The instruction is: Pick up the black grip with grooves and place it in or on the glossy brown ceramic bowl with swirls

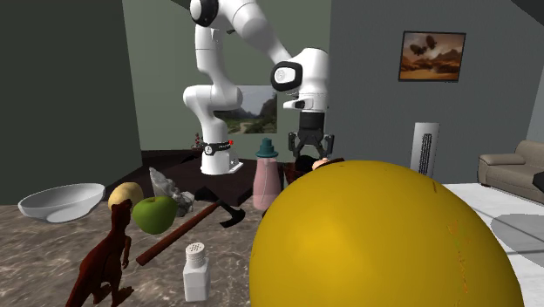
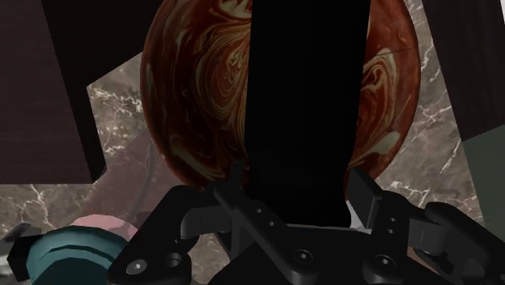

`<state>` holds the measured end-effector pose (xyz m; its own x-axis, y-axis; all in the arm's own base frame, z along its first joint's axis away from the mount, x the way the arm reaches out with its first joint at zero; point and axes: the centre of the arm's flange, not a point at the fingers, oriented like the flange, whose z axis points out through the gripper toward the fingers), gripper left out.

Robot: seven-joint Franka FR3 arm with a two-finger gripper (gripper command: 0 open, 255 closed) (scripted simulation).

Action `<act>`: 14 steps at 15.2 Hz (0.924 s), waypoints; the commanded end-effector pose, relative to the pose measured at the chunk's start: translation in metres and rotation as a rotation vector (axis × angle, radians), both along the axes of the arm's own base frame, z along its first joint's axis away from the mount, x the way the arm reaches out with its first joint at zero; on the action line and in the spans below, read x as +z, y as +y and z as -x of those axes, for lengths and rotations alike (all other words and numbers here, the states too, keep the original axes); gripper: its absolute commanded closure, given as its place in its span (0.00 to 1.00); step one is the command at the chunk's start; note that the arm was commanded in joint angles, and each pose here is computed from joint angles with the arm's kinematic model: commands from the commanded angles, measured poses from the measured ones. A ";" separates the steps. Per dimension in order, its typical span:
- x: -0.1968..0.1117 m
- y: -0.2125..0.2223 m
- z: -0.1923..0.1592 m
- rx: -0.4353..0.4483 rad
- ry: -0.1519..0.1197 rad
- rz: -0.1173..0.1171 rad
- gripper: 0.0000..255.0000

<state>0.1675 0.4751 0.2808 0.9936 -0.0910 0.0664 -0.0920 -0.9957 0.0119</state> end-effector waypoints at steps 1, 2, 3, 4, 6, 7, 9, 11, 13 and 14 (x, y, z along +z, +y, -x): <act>0.012 0.000 0.000 0.000 0.000 -0.001 1.00; 0.017 0.000 0.000 0.000 0.000 -0.001 1.00; 0.023 0.000 0.000 0.000 0.000 -0.001 1.00; 0.028 0.000 0.000 0.000 0.000 -0.001 1.00; 0.038 0.000 0.000 0.000 0.000 -0.001 1.00; 0.044 0.000 0.000 0.000 0.000 -0.001 1.00; 0.054 0.000 0.000 0.000 0.000 -0.001 1.00; 0.063 0.000 0.000 0.000 0.000 -0.001 1.00; 0.077 -0.009 0.013 0.000 0.000 -0.001 1.00; 0.071 -0.009 0.013 0.000 0.000 -0.001 1.00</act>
<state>0.1559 0.4681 0.3506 0.9937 -0.0903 0.0670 -0.0913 -0.9957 0.0126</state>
